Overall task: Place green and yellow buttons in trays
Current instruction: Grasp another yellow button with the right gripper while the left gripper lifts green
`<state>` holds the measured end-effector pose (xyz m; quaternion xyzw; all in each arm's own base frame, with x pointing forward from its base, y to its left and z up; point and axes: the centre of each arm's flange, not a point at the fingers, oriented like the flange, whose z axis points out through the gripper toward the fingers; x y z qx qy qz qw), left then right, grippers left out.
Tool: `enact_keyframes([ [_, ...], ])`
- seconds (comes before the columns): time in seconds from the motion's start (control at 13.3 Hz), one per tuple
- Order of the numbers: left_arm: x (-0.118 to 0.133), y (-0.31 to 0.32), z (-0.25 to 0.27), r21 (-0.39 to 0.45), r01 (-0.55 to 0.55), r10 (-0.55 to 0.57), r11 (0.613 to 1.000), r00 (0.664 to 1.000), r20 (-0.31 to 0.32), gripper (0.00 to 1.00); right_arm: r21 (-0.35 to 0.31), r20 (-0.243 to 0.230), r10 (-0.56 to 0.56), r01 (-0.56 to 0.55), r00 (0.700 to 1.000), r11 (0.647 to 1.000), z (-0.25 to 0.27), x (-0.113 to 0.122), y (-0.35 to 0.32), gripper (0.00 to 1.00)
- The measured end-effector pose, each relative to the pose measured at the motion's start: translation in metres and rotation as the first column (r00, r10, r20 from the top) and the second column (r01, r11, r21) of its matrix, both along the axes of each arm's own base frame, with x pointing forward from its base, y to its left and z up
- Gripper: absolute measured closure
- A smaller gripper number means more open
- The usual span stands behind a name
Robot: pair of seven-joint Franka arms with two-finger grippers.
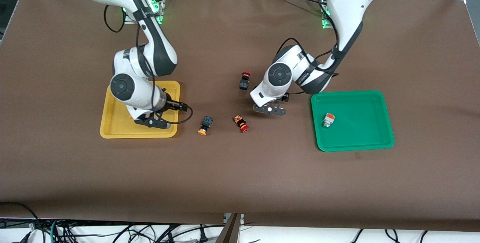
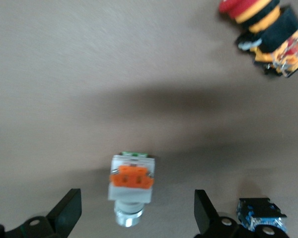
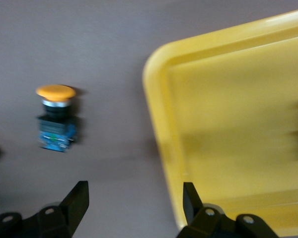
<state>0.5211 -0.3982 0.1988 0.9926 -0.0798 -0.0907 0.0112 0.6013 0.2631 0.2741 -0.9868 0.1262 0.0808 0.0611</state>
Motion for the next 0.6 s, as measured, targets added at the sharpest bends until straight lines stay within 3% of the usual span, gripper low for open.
enact_keyframes([
  [0.23, 0.006, 0.01, -0.012, 0.005, -0.016, 0.016, 1.0, 1.0, -0.006, 0.04, 0.026, 0.005, -0.097, 0.097, 0.995, 0.995, -0.028, 0.008, 0.051, 0.15],
  [0.45, 0.005, 0.009, -0.02, 0.022, 0.014, -0.015, 1.0, 1.0, 0.008, 0.38, 0.04, 0.085, -0.14, 0.137, 0.987, 0.99, -0.073, 0.004, 0.088, 0.15],
  [0.6, 0.007, 0.01, -0.02, 0.031, 0.027, -0.028, 0.999, 0.999, 0.019, 0.59, 0.038, 0.103, -0.142, 0.138, 0.985, 0.99, -0.094, -0.003, 0.103, 0.15],
])
